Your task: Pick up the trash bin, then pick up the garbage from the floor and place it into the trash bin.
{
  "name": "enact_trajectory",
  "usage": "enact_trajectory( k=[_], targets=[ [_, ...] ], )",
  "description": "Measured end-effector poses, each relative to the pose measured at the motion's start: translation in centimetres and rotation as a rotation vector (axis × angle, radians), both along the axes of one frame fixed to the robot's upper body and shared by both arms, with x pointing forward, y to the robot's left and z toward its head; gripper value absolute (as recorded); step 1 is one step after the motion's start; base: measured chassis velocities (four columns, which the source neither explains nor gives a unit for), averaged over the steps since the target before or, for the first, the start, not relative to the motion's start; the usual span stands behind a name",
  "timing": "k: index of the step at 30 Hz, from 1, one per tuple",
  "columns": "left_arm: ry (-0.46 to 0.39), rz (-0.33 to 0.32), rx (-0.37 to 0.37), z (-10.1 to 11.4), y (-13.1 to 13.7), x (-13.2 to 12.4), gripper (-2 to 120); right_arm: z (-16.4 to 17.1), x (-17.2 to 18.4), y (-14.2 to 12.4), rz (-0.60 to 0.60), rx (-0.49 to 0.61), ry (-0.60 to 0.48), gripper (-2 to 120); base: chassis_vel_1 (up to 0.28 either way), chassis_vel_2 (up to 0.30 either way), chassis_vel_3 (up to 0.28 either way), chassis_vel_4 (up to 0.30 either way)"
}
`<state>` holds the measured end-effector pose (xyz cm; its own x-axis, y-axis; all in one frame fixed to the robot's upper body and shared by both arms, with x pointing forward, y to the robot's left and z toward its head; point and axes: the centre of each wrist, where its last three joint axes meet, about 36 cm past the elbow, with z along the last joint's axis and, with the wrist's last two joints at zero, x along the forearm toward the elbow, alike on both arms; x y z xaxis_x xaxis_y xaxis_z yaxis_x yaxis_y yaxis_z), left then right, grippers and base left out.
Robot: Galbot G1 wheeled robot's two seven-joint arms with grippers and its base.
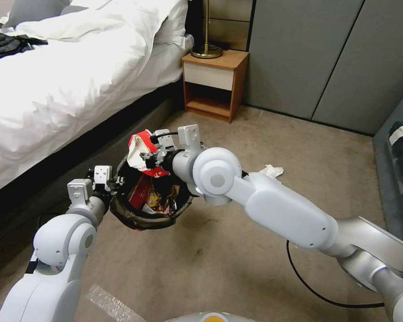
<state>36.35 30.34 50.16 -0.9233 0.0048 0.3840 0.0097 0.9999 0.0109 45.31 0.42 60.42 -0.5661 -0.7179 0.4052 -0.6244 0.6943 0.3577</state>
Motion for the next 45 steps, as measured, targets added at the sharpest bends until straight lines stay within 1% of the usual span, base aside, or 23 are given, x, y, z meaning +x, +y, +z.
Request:
enact_trajectory(
  k=[2,4,7,9,11,12,14,19,20,22,26,30,32,33,34,35,37,38,40,41,42,43,45],
  targets=[
    [0.003,-0.001,-0.002,-0.1,0.0,0.1,0,-0.1,0.1,0.0,-0.005,0.013,0.005,14,0.000,0.000,0.000,0.000],
    [0.003,-0.001,-0.002,-0.1,0.0,0.1,0,-0.2,0.1,-0.1,-0.007,0.015,0.006,18,0.000,0.000,0.000,0.000],
    [0.001,0.000,-0.001,-0.1,0.0,0.1,0,-0.2,0.3,-0.2,-0.015,0.019,0.008,34,0.000,0.000,0.000,0.000],
    [0.000,0.001,-0.001,-0.1,0.0,0.2,0,-0.2,0.3,-0.2,-0.016,0.019,0.008,36,0.000,0.000,0.000,0.000],
    [-0.001,0.002,-0.001,0.0,0.1,0.2,0,-0.2,0.5,-0.3,-0.021,0.018,0.008,47,0.000,0.000,0.000,0.000],
    [-0.001,0.002,-0.001,0.0,0.1,0.2,0,-0.2,0.5,-0.3,-0.021,0.018,0.008,47,0.000,0.000,0.000,0.000],
    [-0.002,0.004,-0.001,0.0,0.1,0.2,0,-0.3,0.6,-0.3,-0.025,0.014,0.010,57,0.000,0.000,0.000,0.000],
    [-0.003,0.005,0.000,0.0,0.2,0.2,0,-0.7,0.6,-0.5,-0.030,0.009,0.014,74,0.000,0.000,0.000,0.000],
    [-0.003,0.005,0.000,0.0,0.2,0.2,0,-0.7,0.6,-0.5,-0.030,0.009,0.014,74,0.000,0.000,0.000,0.000],
    [-0.005,0.005,-0.001,0.1,0.3,0.2,0,-0.8,0.7,-0.7,-0.041,0.007,0.008,86,0.000,0.000,0.000,0.000],
    [-0.007,0.005,-0.001,0.1,0.3,0.3,0,-0.1,0.9,-1.3,-0.068,0.028,-0.016,97,0.000,0.000,0.000,0.000],
    [-0.010,0.002,0.000,0.3,0.2,0.2,0,1.7,1.7,-3.3,-0.150,0.056,-0.117,100,0.000,0.000,0.000,0.000],
    [-0.021,-0.003,0.002,0.7,0.1,0.0,0,2.2,3.2,-6.5,-0.283,0.026,-0.302,100,0.000,0.000,0.000,0.000],
    [-0.021,-0.003,0.002,0.7,0.1,0.0,0,2.2,3.2,-6.5,-0.283,0.026,-0.302,100,0.000,0.000,0.000,0.000],
    [-0.025,-0.005,0.002,0.9,0.1,-0.1,0,2.1,3.6,-7.7,-0.324,0.011,-0.353,100,0.000,0.000,0.000,0.000],
    [-0.033,-0.007,0.003,1.2,0.0,-0.2,0,1.7,4.7,-12.0,-0.451,-0.044,-0.482,100,0.000,0.000,0.000,0.000],
    [-0.041,-0.011,0.005,1.5,-0.1,-0.3,0,1.3,5.0,-17.4,-0.584,-0.104,-0.595,100,0.000,0.000,0.000,0.000],
    [-0.041,-0.011,0.005,1.5,-0.1,-0.3,0,1.3,5.0,-17.4,-0.584,-0.104,-0.595,100,0.000,0.000,0.000,0.000],
    [-0.042,-0.013,0.006,1.6,0.0,-0.4,0,1.0,4.4,-22.9,-0.713,-0.161,-0.683,100,0.000,0.000,0.000,0.000],
    [-0.042,-0.014,0.007,1.6,0.0,-0.4,0,1.0,4.1,-24.4,-0.747,-0.179,-0.706,100,0.000,0.000,0.000,0.000],
    [-0.042,-0.014,0.007,1.6,0.0,-0.4,0,1.0,4.1,-24.4,-0.747,-0.179,-0.706,100,0.000,0.000,0.000,0.000],
    [-0.041,-0.014,0.008,1.6,0.0,-0.4,0,0.5,3.2,-27.6,-0.825,-0.225,-0.758,100,0.000,0.000,0.000,0.000],
    [-0.041,-0.018,0.007,1.5,-0.3,-0.5,0,-2.0,0.9,-31.7,-0.934,-0.291,-0.812,100,0.000,0.000,0.000,0.000]
  ],
)
